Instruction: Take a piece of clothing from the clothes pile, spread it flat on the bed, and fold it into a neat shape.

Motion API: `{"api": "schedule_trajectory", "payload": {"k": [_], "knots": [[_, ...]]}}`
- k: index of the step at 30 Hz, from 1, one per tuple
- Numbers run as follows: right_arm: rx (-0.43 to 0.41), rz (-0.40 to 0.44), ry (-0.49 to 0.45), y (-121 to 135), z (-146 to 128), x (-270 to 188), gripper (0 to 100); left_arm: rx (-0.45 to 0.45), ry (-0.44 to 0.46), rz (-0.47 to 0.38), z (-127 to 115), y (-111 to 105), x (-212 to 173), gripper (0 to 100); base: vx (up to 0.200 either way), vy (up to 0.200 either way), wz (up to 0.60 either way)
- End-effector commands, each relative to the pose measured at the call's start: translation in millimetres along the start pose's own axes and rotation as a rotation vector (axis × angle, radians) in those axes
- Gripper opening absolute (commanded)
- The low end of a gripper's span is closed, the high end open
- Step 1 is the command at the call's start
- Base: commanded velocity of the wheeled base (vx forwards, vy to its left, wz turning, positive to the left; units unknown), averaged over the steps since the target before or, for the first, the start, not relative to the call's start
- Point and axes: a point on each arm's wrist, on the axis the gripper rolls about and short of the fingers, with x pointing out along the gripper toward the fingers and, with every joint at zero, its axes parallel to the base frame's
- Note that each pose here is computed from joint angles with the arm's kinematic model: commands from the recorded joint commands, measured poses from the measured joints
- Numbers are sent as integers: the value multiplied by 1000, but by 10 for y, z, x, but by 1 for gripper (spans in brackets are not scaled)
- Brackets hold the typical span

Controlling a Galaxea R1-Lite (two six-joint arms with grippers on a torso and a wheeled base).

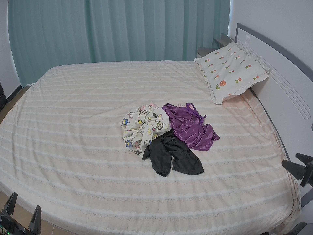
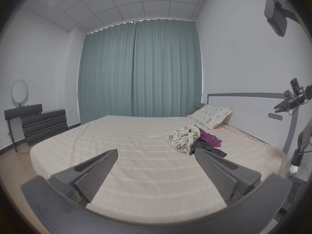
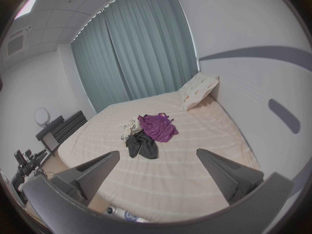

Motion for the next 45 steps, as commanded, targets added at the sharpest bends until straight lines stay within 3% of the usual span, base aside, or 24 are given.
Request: {"api": "schedule_trajectory", "payload": {"k": [1, 10, 17, 23, 32, 45], "knots": [[159, 86, 313, 12, -109, 1279, 100, 0, -2, 0, -48, 1, -2, 100, 0, 0, 0], [280, 77, 386, 47, -315, 2171, 100, -2, -2, 0, -48, 1, -2, 100, 0, 0, 0], [284, 58, 409, 138, -594, 2742, 100, -3, -2, 0, -48, 1, -2, 100, 0, 0, 0], [348, 48, 454, 229, -859, 3105, 100, -3, -2, 0, -48, 1, -2, 100, 0, 0, 0], [314, 0, 456, 330, -1136, 3499, 100, -3, -2, 0, -48, 1, -2, 100, 0, 0, 0], [302, 38, 425, 466, -1249, 3847, 100, -3, -2, 0, -48, 1, -2, 100, 0, 0, 0]]}}
